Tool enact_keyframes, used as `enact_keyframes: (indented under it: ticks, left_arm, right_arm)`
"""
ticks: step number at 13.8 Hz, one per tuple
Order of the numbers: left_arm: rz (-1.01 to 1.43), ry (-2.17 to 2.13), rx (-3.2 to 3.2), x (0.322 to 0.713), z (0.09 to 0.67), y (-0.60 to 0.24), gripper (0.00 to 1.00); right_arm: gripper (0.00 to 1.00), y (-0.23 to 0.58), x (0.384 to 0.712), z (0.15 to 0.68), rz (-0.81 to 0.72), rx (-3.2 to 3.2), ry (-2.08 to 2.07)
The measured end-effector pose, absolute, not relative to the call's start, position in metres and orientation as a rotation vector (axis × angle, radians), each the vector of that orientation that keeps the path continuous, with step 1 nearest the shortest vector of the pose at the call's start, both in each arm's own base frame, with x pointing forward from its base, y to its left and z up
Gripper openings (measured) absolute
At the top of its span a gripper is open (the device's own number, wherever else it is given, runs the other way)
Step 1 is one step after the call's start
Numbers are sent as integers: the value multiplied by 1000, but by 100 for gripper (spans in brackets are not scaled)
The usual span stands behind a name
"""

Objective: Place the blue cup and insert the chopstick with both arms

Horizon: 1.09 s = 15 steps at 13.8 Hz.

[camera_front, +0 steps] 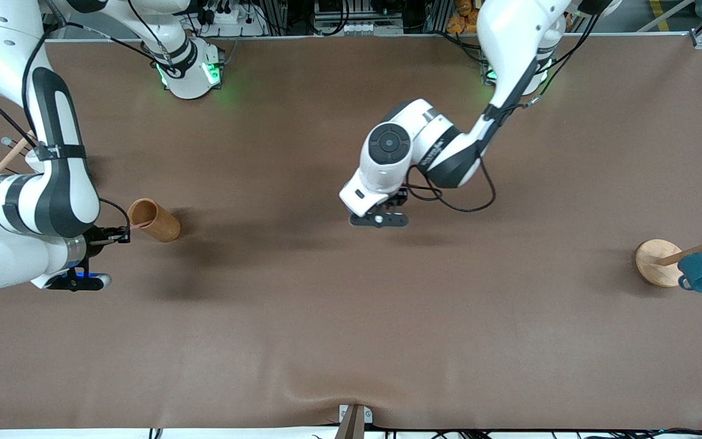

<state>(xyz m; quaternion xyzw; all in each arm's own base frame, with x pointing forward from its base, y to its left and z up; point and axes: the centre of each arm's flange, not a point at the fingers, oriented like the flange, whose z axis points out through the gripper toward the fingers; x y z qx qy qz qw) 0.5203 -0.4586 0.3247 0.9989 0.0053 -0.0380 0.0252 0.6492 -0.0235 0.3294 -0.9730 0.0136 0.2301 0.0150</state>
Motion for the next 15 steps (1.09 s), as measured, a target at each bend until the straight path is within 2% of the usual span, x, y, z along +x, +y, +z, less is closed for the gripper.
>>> enact_keyframes:
  ticks: [2, 5, 10, 13, 15]
  left_arm:
    - [-97, 127, 3103, 550, 366, -414, 99]
    - [-136, 235, 3143, 567, 409, -358, 100]
    - [-62, 326, 3146, 551, 485, -338, 100]
    - [-91, 356, 3197, 523, 539, -315, 100]
    - [-93, 393, 3214, 521, 548, -301, 100]
  right_arm:
    - [10, -24, 649, 330, 716, -3028, 43]
    - [10, -26, 651, 336, 705, -3030, 47]
    - [10, -24, 650, 366, 673, -3024, 46]
    - [10, -22, 646, 386, 657, -3011, 46]
    - [10, -21, 643, 399, 645, -3007, 42]
